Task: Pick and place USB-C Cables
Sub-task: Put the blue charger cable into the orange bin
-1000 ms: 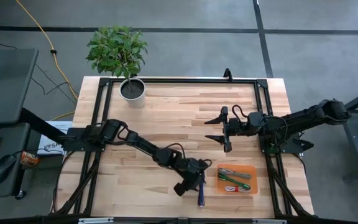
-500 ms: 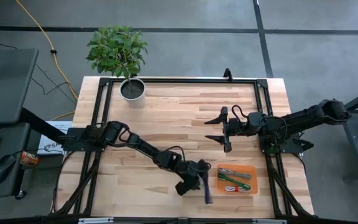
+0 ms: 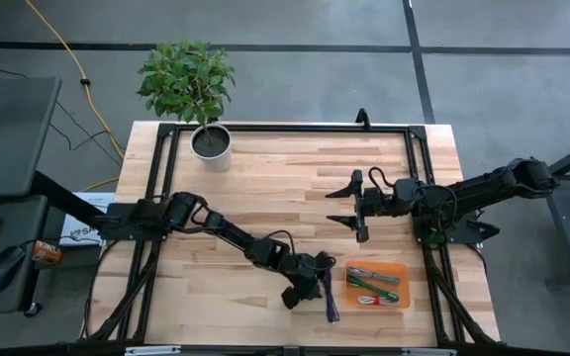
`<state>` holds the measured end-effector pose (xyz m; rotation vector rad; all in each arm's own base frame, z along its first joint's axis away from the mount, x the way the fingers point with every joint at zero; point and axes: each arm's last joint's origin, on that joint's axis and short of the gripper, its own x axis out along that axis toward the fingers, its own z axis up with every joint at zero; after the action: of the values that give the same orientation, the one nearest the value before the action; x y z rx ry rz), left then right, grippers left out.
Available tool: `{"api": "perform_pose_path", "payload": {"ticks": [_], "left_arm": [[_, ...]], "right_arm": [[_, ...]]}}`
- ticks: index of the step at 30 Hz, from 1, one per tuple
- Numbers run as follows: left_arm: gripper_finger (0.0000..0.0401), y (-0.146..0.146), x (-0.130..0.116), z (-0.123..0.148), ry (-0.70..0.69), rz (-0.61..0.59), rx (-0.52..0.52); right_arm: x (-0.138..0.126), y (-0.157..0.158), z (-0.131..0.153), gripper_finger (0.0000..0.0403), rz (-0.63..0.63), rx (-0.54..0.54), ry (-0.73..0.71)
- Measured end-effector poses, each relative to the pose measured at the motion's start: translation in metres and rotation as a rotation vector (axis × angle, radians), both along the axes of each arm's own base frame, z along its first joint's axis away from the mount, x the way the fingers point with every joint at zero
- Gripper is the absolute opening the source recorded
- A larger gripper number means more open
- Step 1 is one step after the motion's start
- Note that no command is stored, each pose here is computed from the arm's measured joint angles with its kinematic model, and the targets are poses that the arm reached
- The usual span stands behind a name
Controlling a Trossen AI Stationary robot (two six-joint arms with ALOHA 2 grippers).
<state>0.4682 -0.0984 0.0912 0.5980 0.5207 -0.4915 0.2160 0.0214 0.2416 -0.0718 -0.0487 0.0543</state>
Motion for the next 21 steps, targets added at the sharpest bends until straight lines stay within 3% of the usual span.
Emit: {"api": "perform_pose_path", "payload": {"ticks": [14, 21], "left_arm": [[0.0008, 0.025, 0.007, 0.002, -0.033, 0.154, -0.008], [0.002, 0.022, 0.007, 0.003, -0.04, 0.146, -0.013]], "right_arm": [[0.0, 0.0, 0.0, 0.0249, 0.001, 0.016, 0.001], [0.0, 0.0, 0.0, 0.0249, 0.001, 0.016, 0.001]]}}
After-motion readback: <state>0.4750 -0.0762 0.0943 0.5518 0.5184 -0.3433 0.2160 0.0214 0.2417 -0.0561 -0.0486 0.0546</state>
